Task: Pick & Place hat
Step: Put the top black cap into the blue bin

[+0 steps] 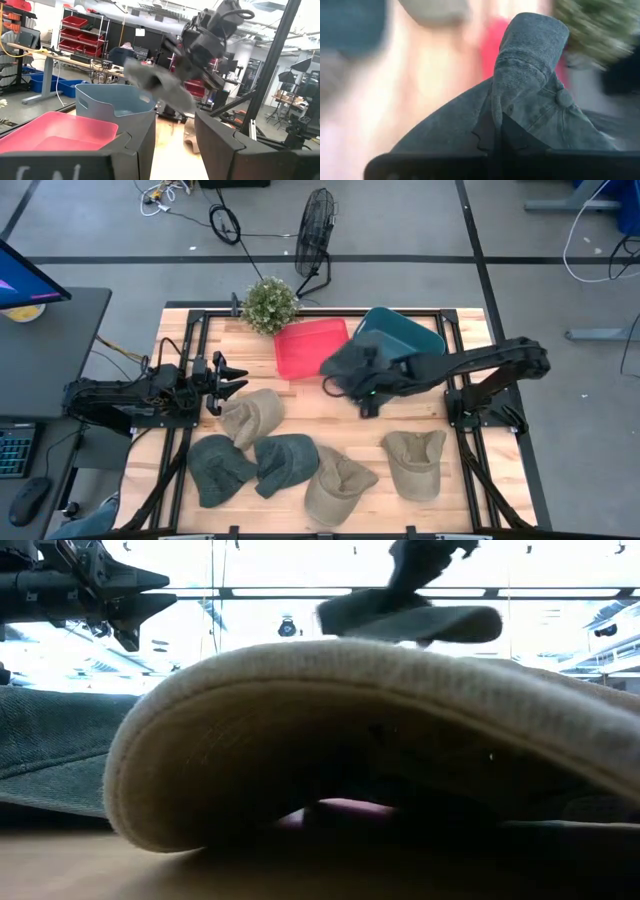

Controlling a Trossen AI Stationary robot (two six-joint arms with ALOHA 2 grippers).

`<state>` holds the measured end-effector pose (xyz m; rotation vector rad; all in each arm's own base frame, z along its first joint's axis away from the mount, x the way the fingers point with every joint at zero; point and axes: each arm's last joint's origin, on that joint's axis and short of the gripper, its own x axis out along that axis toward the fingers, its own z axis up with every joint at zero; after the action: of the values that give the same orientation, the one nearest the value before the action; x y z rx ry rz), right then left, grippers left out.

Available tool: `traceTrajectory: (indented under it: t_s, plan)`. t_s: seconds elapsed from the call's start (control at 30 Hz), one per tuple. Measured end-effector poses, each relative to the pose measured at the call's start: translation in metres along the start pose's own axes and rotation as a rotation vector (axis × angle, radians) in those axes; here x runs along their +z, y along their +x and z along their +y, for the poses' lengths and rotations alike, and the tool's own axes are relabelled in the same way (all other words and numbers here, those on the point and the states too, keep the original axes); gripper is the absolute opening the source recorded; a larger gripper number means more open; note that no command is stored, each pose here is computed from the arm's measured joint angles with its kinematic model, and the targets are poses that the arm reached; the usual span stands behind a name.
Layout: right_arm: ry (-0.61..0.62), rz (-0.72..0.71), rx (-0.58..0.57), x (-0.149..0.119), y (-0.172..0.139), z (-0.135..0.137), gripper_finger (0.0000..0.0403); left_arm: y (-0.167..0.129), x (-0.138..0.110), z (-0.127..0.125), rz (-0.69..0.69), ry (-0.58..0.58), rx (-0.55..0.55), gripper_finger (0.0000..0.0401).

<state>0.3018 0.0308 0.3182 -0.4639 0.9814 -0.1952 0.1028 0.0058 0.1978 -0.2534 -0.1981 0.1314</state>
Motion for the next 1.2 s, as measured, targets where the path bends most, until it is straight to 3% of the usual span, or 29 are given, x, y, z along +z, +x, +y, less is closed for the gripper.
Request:
traceTrajectory:
  t_s: [0.17, 0.3, 0.57, 0.8, 1.0, 1.2]
  plan:
    - [-0.040, 0.181, -0.050, -0.035, -0.023, -0.020, 0.0001, 0.000, -0.001, 0.000, 0.011, 0.001, 0.003, 0.0142]
    - [-0.112, 0.329, -0.124, -0.064, -0.018, -0.036, 0.0001, 0.000, -0.002, 0.000, 0.016, 0.003, 0.004, 0.0142]
    - [-0.447, 0.489, -0.098, -0.116, 0.036, -0.056, 0.0000, 0.000, -0.002, 0.000, 0.018, 0.003, 0.004, 0.0142]
    - [-0.621, 0.508, -0.049, -0.145, 0.069, -0.044, 0.0000, 0.000, -0.005, 0.001, 0.054, 0.001, 0.014, 0.0142]
    - [-0.596, 0.396, 0.106, -0.156, 0.079, -0.029, 0.0017, 0.000, -0.008, 0.002, 0.078, 0.004, 0.020, 0.0142]
    - [-0.507, 0.406, 0.063, -0.159, 0.082, -0.028, 0.0047, 0.000, -0.007, 0.002, 0.075, 0.003, 0.019, 0.0142]
